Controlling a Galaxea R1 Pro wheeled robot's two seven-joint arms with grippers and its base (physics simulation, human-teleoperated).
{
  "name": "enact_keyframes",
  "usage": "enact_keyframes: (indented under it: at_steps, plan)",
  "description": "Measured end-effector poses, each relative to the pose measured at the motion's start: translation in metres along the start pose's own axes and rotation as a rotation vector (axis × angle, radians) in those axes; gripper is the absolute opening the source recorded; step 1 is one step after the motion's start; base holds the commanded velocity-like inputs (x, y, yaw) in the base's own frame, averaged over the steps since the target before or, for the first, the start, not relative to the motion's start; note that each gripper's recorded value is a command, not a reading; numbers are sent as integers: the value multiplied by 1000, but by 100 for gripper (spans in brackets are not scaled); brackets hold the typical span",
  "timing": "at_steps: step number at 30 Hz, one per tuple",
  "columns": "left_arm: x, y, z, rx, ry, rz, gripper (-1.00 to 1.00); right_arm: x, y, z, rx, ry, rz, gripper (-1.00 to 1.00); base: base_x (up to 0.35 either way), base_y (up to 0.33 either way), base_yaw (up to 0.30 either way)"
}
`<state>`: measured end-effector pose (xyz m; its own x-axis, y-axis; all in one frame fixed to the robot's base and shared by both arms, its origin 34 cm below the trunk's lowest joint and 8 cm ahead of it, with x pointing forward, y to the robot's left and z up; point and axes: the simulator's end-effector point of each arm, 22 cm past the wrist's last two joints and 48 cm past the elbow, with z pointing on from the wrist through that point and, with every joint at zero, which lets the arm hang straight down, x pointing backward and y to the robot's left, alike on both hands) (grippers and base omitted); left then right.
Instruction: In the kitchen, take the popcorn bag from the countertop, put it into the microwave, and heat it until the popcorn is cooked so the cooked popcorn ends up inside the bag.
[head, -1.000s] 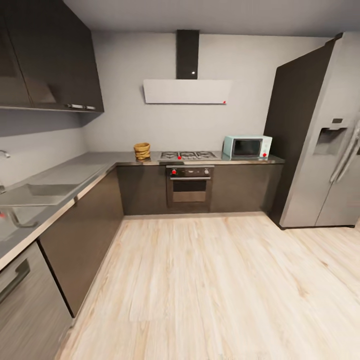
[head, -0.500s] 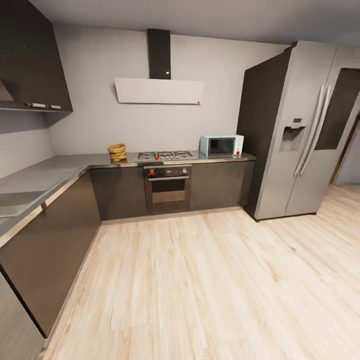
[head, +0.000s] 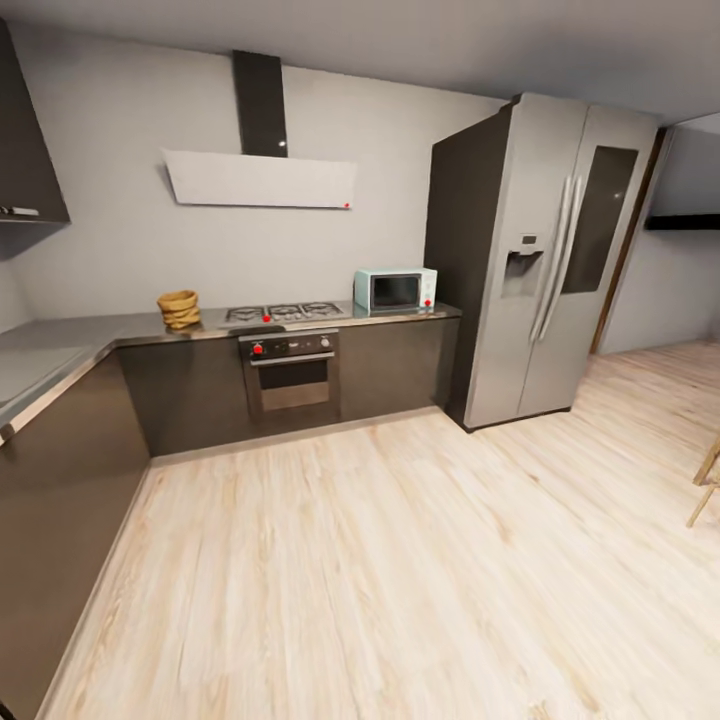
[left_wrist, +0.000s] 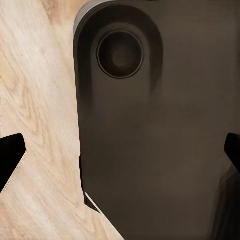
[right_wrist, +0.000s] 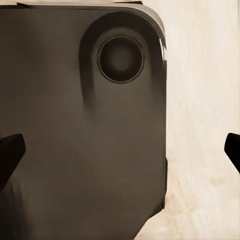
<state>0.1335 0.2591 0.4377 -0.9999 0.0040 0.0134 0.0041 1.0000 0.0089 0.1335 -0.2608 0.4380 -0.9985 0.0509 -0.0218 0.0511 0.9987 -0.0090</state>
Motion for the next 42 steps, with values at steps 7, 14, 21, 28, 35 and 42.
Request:
enact_keyframes:
  at_steps: [7,14,21,28,35,42]
  plan:
    - [0,0,0,0,-1,0,100,0,0,0,0,0,0,100,0,0,-294]
    - [0,0,0,0,0,0,100,0,0,0,0,0,0,100,0,0,-294]
    - [0,0,0,0,0,0,100,0,0,0,1,0,0,100,0,0,-294]
    - [0,0,0,0,0,0,100,0,0,0,0,0,0,100,0,0,-294]
    - [0,-6,0,7,0,-8,100,0,-1,0,2,0,0,100,0,0,-294]
    - [1,-11,0,17,4,-16,100,0,-1,0,2,0,0,100,0,0,-295]
